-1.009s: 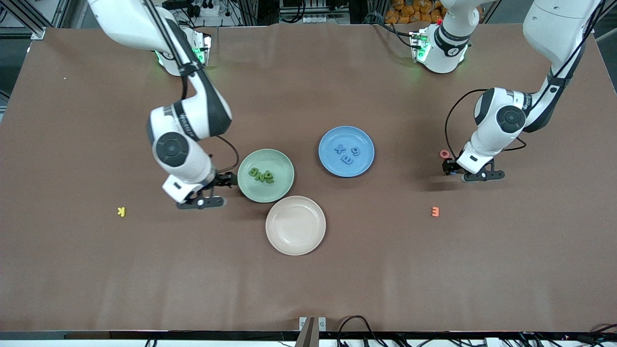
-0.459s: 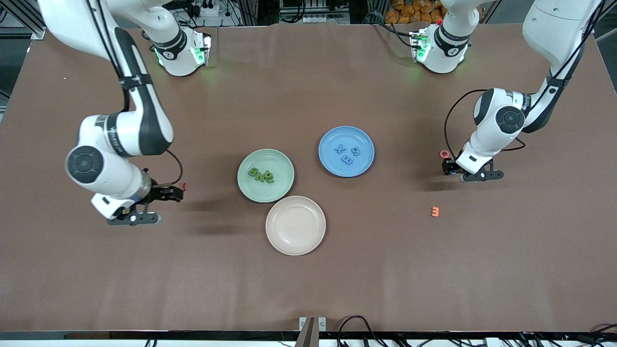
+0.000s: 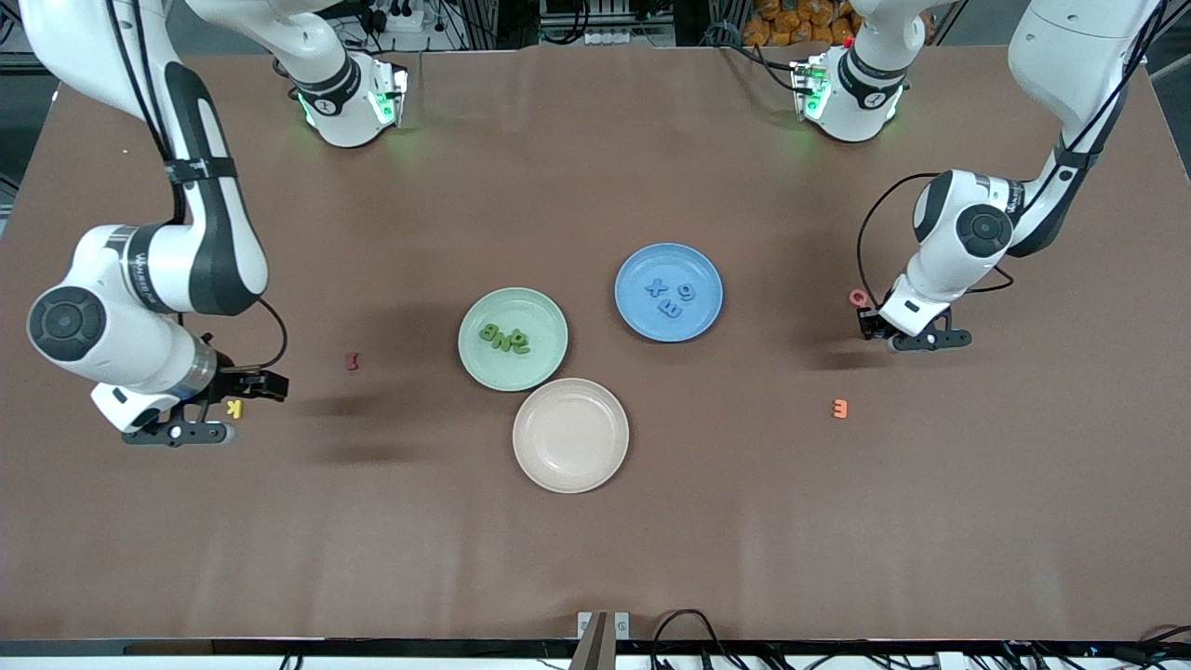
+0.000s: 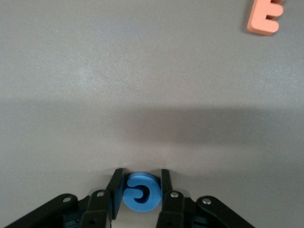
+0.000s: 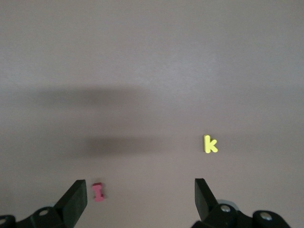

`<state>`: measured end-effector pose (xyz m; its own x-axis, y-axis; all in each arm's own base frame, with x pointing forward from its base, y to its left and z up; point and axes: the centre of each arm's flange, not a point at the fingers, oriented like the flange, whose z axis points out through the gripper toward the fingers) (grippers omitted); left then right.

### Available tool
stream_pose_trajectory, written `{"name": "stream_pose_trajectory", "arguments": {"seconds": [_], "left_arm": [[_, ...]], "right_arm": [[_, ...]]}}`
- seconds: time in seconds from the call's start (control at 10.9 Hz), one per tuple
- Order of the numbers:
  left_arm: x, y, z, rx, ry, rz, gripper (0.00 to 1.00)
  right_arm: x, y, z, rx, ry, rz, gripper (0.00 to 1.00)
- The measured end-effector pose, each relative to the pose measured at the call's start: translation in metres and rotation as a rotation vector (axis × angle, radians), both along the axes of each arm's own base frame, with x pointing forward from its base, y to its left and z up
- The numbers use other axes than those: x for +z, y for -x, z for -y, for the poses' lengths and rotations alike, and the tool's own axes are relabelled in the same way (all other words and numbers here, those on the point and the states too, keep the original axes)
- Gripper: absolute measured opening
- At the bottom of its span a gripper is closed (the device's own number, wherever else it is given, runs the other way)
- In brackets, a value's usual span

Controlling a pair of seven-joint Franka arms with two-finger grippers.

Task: Sort letters by color into matching plates
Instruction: 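Release the q and withdraw the right gripper while the left gripper lifts c, then lower the blue c onto the blue plate and open the left gripper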

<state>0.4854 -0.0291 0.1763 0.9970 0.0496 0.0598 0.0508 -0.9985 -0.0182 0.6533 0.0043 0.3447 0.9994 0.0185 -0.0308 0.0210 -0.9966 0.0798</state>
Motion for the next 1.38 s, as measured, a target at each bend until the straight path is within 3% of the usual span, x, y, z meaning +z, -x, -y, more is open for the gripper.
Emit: {"name": "stream_pose_trajectory", "arguments": {"seconds": [0.28,0.73,1.1,1.38], "left_arm": [[0.0,0.0,0.0,0.0,0.001,0.0,0.36],[0.0,-0.003,0.002,-0.004,0.003,0.006,0.36],[0.011,-0.018,0.006,-0.037,0.003,0.042,0.36],[0.022,-0.028,0.026,-0.081,0.009,0.074,0.36]], "right_arm": [[0.004,-0.002,0.033,0.011,0.009,0.004,1.0],[0.047,-0.004,0.059,-0.016,0.009,0.06,1.0],[0.121,0.01,0.068,-0.046,-0.012,-0.032,1.0],[0.178,0.021,0.07,-0.057,-0.021,-0.045,1.0]]}}
